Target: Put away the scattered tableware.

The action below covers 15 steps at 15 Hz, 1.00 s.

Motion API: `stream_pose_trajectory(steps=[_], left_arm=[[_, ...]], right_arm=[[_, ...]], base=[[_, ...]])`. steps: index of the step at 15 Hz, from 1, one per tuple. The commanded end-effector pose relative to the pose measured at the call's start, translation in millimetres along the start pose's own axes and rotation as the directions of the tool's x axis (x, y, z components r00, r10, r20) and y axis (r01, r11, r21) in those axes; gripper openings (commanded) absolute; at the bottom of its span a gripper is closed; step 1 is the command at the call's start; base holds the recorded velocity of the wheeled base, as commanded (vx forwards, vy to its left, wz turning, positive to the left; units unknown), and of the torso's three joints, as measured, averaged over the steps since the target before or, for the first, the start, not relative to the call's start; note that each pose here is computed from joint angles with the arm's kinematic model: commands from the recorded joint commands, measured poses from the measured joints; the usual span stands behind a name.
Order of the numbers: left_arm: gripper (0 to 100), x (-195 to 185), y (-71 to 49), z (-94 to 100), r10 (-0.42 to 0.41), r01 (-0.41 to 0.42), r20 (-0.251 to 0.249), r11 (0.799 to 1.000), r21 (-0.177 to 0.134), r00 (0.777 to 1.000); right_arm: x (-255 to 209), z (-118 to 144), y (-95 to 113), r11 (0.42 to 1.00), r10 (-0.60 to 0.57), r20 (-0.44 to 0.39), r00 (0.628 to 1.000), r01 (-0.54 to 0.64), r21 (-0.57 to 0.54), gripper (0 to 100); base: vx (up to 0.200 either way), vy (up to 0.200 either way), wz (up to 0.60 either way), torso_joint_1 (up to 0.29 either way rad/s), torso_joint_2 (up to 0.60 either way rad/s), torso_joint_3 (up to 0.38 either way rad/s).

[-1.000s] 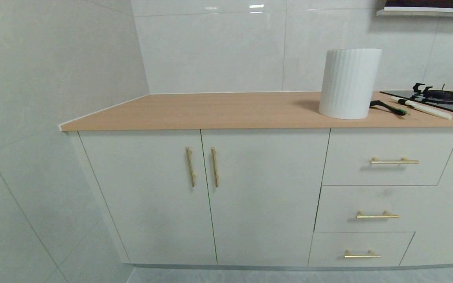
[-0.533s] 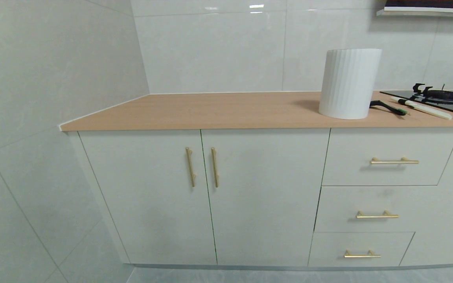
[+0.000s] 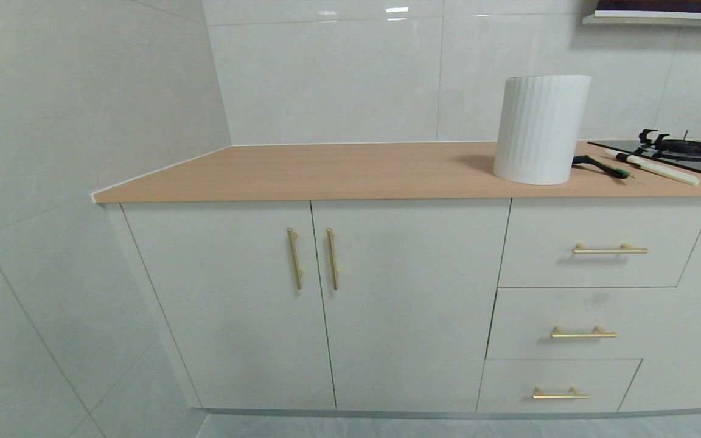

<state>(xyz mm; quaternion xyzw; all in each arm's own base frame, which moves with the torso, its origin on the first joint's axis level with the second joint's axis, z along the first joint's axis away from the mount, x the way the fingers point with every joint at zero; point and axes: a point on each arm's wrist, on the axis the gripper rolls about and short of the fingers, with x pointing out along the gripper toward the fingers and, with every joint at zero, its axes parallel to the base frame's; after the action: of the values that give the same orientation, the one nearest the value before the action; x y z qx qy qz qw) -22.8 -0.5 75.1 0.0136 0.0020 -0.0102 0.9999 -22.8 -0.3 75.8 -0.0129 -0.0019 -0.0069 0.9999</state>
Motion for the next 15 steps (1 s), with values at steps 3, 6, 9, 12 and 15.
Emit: stream_pose_trajectory(steps=[3, 6, 9, 12, 15], left_arm=[[100, 0.0, 0.0, -0.1, 0.000, 0.000, 0.000, 1.000, 0.000, 1.000], [100, 0.0, 0.0, 0.1, 0.001, -0.001, 0.001, 1.000, -0.001, 1.000], [100, 0.0, 0.0, 0.1, 0.001, -0.001, 0.001, 1.000, -0.001, 1.000], [100, 0.0, 0.0, 0.1, 0.001, -0.001, 0.001, 1.000, -0.001, 1.000], [100, 0.0, 0.0, 0.1, 0.001, -0.001, 0.001, 1.000, -0.001, 1.000]], right_arm=[[0.1, 0.0, 0.0, 1.000, 0.000, -0.003, 1.000, 0.000, 0.000, 100], [0.0, 0.4, 0.0, 1.000, 0.002, -0.001, 1.000, -0.002, 0.003, 100], [0.0, 0.4, 0.1, 1.000, 0.003, -0.001, 1.000, -0.003, 0.004, 100], [0.0, 0.4, 0.1, 1.000, 0.003, -0.001, 1.000, -0.003, 0.004, 100], [0.0, 0.4, 0.1, 1.000, 0.003, -0.001, 1.000, -0.003, 0.004, 100]], base=[[0.000, -0.133, 0.00, 0.002, 0.00, 0.002], [0.000, -0.200, 0.00, 0.002, 0.00, 0.002], [0.000, -0.200, 0.00, 0.005, 0.00, 0.002], [0.000, -0.200, 0.00, 0.004, 0.00, 0.002], [0.000, -0.200, 0.00, 0.001, 0.00, 0.006]])
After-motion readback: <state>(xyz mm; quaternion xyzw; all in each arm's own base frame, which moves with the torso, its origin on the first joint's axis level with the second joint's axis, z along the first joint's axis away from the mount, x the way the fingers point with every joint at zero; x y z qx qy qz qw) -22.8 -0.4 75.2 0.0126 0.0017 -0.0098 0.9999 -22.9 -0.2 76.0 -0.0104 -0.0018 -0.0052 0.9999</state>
